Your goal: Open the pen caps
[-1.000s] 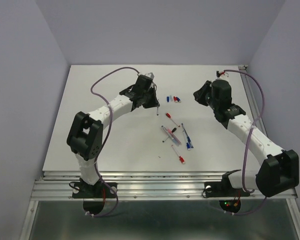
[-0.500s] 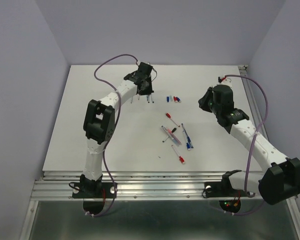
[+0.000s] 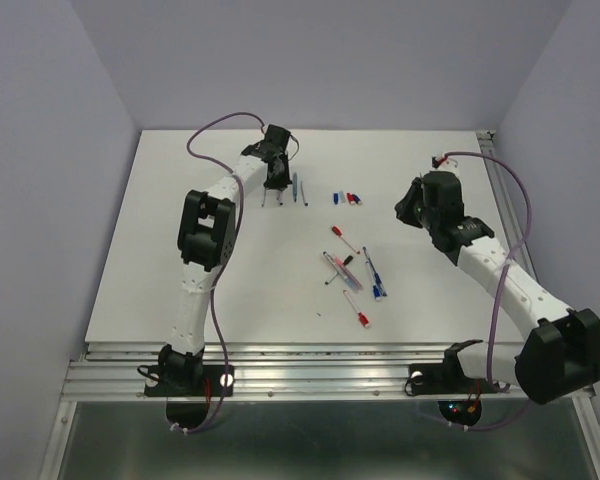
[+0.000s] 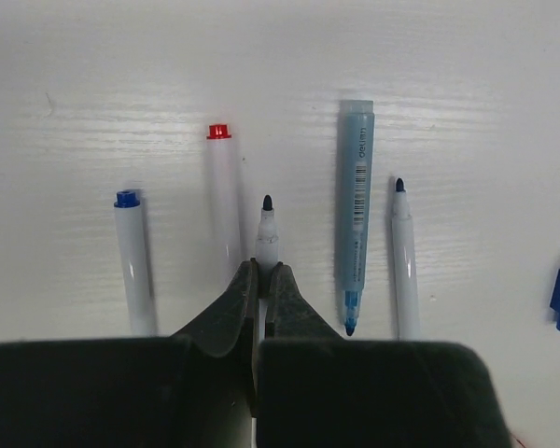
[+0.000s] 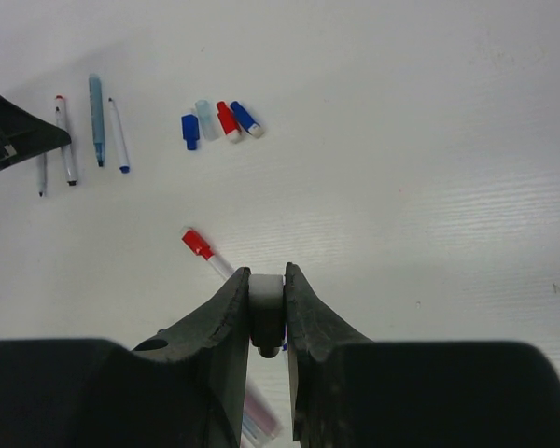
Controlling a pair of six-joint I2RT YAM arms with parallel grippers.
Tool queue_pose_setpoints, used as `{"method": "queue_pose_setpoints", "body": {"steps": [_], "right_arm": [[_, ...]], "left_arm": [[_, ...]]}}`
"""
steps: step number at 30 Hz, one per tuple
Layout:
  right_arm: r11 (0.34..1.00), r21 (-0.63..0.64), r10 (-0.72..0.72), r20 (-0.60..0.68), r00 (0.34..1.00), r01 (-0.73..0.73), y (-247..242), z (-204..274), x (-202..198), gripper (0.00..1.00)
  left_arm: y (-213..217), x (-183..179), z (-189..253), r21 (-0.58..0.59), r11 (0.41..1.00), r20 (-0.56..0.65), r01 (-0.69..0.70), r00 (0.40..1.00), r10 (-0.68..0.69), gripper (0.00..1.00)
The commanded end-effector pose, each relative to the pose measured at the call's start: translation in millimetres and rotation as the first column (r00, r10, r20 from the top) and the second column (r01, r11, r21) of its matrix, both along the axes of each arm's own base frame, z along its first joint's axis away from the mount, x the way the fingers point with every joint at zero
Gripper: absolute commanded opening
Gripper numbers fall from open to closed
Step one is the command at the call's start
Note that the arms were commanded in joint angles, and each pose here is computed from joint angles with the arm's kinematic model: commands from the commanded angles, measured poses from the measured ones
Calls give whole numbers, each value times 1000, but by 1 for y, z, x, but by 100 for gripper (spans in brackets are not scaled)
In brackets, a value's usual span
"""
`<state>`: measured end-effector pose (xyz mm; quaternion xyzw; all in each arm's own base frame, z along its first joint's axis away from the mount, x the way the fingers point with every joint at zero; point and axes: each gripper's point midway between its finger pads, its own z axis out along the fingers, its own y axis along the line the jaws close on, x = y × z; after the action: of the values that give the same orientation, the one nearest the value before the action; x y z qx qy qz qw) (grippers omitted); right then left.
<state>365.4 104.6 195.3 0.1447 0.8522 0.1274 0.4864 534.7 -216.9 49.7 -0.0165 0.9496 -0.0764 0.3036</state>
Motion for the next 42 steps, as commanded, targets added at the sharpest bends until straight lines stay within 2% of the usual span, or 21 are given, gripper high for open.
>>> {"method": "queue_pose_setpoints", "body": {"steps": [1,4,11,15,17,24,27,31,33,34,35,39,42], "right_arm": [[1000,-8,10,-24,1000,-10,2,-14,4,7],[1000,-14,23,-37,999,-24,5,-21,9,8],[997,-19,74,-82,994,-76,20,-41,34,12],[995,-18,97,-103,990,-100,31,-54,54,13],[994,-14,105,-132,986,-108,37,-66,65,13],[989,-5,146,-176,973,-149,54,-89,95,13],[985,4,169,-169,971,-171,62,-91,106,15],[982,-1,182,-209,961,-187,68,-110,119,18],[981,-1,187,-215,958,-192,70,-114,124,20],[981,2,192,-223,956,-196,71,-116,125,21],[980,3,193,-226,955,-198,73,-119,130,23],[977,25,211,-242,947,-211,81,-130,136,25],[979,35,202,-249,947,-200,82,-136,139,30]], "left_arm": [[-7,13,21,-15,1000,49,25,999,-24,0],[-5,13,15,-8,1000,40,18,999,-18,0],[-6,9,9,-12,999,15,32,999,-32,19],[-10,7,24,-44,998,29,35,999,-33,25],[-11,6,29,-48,998,36,32,999,-30,37],[-18,-7,73,-110,993,69,42,997,-35,56],[-28,-21,104,-152,984,110,90,991,-73,68],[-41,-59,141,-203,965,166,164,977,-131,94],[-46,-77,148,-221,957,177,189,972,-151,99],[-44,-92,132,-221,958,138,183,978,-155,99],[-46,-103,152,-241,949,183,201,970,-159,99],[-42,-145,146,-285,938,171,195,974,-151,99],[-38,-173,137,-322,927,146,192,978,-152,99]]}}
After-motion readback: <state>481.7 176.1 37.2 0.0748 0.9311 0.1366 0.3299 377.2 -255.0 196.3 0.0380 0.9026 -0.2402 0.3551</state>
